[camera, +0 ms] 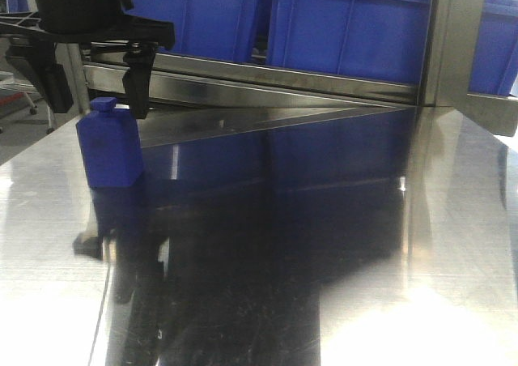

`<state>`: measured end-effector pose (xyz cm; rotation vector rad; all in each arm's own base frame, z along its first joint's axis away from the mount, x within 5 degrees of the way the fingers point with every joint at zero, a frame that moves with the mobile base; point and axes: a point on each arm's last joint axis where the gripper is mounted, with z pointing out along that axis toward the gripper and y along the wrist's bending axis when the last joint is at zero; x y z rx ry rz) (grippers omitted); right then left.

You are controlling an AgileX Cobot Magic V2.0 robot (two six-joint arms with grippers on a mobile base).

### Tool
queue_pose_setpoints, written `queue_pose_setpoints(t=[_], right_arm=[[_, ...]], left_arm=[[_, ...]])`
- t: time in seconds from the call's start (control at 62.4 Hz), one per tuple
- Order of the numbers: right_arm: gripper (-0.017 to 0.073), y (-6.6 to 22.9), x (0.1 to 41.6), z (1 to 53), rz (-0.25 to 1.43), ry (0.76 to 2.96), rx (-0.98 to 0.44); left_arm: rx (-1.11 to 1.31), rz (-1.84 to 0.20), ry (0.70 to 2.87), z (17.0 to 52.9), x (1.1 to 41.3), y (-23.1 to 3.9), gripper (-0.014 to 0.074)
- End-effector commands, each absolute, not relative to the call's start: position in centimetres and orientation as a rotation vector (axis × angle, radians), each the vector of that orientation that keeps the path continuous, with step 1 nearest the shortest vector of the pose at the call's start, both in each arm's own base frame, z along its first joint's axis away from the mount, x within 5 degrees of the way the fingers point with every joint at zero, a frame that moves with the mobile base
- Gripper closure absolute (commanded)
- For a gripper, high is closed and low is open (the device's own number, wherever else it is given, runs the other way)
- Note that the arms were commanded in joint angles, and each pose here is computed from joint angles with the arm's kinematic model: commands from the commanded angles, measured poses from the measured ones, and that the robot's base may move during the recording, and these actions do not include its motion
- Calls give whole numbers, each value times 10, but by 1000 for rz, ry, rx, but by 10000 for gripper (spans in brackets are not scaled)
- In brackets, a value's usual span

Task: Pick and sort blue part to right shelf
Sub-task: 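Lower the left gripper around the remaining blue bottle and close it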

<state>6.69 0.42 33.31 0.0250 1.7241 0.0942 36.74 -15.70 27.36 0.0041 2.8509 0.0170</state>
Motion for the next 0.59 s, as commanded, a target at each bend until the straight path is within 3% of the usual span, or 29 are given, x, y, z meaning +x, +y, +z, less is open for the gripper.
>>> queue_pose_setpoints(t=[0.0,0.577], right_arm=[[187,3,66,351,86,1605,29],[187,3,66,351,86,1605,29]], left_arm=[[-19,-22,2764,299,367,-154,37],[-26,-32,2803,286,371,-158,39]])
